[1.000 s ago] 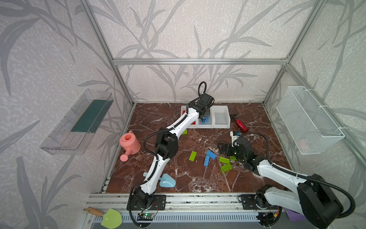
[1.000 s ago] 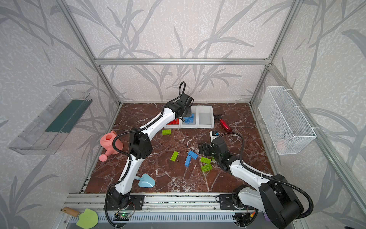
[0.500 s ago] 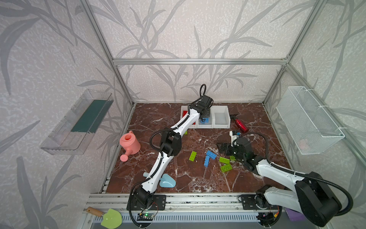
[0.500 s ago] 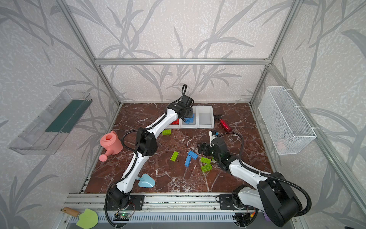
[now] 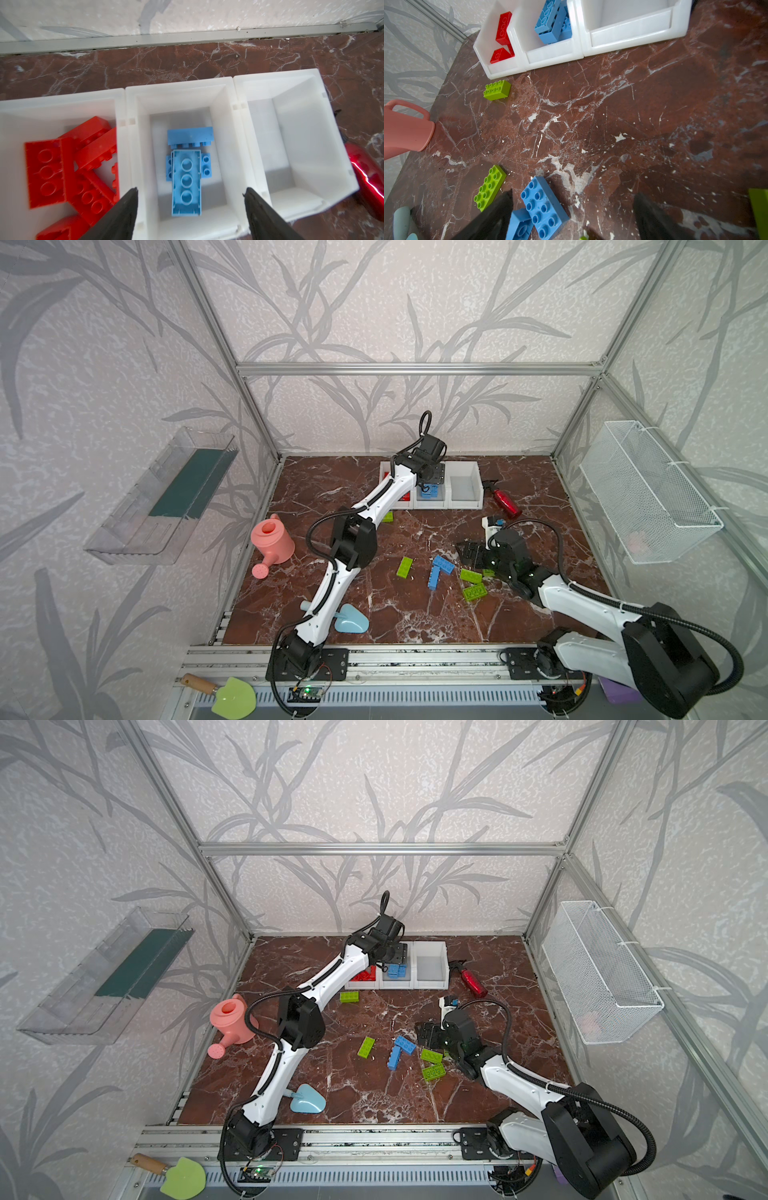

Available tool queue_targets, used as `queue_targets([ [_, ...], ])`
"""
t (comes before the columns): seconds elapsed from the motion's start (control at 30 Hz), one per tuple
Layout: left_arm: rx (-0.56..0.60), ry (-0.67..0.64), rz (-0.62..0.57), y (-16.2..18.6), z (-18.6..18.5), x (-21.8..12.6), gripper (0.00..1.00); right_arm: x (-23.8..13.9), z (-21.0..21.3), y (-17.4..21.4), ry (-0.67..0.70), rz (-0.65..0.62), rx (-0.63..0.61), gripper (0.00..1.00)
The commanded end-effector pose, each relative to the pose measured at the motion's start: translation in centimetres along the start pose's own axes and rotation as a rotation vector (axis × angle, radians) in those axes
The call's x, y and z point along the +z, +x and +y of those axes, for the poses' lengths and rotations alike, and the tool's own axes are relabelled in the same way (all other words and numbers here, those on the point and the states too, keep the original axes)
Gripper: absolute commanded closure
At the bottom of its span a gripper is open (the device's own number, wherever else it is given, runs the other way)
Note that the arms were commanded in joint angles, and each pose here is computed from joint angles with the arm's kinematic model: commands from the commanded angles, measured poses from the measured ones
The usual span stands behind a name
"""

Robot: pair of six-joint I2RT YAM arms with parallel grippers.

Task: Sort the legos into containers by color
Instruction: 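Drop the blue brick with the left gripper while the right gripper reaches out, then grasp a blue brick with the right gripper while the left gripper withdraws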

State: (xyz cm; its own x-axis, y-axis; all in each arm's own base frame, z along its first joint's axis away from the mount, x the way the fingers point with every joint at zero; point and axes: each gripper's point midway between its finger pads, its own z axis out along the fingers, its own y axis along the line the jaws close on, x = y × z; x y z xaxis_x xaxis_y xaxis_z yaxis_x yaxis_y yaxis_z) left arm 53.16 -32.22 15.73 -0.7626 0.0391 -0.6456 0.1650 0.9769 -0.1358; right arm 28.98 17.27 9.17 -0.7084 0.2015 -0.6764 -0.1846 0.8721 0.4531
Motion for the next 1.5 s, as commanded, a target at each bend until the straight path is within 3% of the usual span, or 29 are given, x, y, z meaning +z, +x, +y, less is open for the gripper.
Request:
queue_targets([
  [0.0, -0.028, 0.059, -0.123, -3.1, -1.0, -7.2, 0.19, -1.1, 1.5, -1.6, 0.006, -0.013, -0.043, 0.09],
  [0.3, -0.152, 0.106, -0.232, -0.3, 1.0, -16.6, 0.20, -3.7, 4.1, 0.4, 0.047, 0.097, -0.150, 0.11],
  [0.57, -0.254, 0.083, -0.291, 7.2, 5.5, -22.6, 0.21, -4.6, 5.6, 4.4, 0.135, 0.124, -0.144, 0.14],
  [0.97, -0.289, -0.008, -0.238, 16.6, 12.5, -25.9, 0.17, -0.9, 8.0, 8.8, 0.171, 0.225, -0.149, 0.15],
  [1.23, -0.293, -0.012, -0.246, 18.7, 14.7, -28.9, 0.03, 1.7, 9.1, 9.8, 0.190, 0.264, -0.158, 0.19],
  [1.47, -0.299, -0.011, -0.319, 19.1, 16.6, -32.1, 0.02, 3.5, 9.1, 11.1, 0.217, 0.305, -0.149, 0.30],
])
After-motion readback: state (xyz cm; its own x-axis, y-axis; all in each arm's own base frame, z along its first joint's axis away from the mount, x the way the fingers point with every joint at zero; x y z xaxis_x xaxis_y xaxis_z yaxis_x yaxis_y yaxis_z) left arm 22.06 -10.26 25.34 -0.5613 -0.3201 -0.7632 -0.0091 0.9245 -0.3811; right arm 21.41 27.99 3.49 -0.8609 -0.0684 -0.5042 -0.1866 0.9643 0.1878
